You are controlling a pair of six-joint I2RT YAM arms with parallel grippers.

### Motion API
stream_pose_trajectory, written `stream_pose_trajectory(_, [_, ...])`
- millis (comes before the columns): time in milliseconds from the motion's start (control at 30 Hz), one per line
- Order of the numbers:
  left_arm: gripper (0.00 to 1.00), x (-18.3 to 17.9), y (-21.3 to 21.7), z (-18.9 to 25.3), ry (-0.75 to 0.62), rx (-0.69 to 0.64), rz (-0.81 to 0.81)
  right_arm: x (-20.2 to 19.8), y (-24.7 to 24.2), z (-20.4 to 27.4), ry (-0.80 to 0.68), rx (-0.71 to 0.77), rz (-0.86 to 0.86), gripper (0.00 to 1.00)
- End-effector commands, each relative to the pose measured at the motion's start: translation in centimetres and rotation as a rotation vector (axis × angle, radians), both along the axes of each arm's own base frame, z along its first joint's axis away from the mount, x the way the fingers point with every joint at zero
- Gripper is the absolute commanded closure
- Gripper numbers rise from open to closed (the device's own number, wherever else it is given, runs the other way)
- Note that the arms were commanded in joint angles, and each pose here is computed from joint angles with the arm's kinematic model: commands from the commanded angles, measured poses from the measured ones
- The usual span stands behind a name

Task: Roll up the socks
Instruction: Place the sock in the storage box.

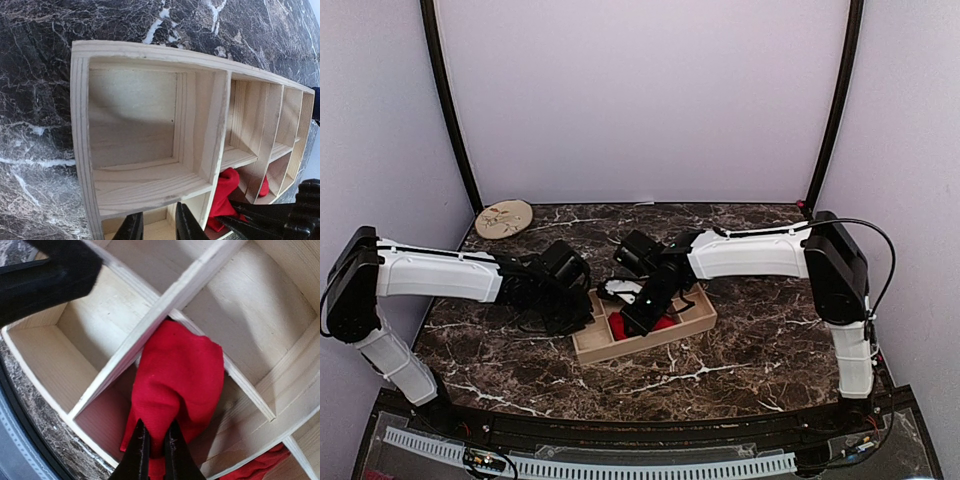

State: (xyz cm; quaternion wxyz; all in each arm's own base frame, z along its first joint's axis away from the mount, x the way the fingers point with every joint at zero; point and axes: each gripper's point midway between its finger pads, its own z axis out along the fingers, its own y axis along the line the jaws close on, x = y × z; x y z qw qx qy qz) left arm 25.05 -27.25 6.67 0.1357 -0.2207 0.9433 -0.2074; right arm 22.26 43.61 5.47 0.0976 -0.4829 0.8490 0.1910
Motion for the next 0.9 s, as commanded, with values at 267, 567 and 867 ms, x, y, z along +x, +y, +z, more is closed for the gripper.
stream_pose_trajectory(267, [0.75,-0.2,0.3,-1.7,0.023,0.014,0.003,-1.0,-1.2,-1.1,0.105,-0.042,0.031,1.0])
stream_pose_trajectory(567, [0.74,0.1,0.0,-1.9,0.021,0.002,-0.005,-1.3,-2.0,-3.1,0.138,-0.125,0.004,1.0])
stream_pose_trajectory(867, [0.75,0.5,0.4,-1.9,0.018,0.003,-0.004,0.1,-4.6,-6.1,0.034,-0.324,-0.046,1.0])
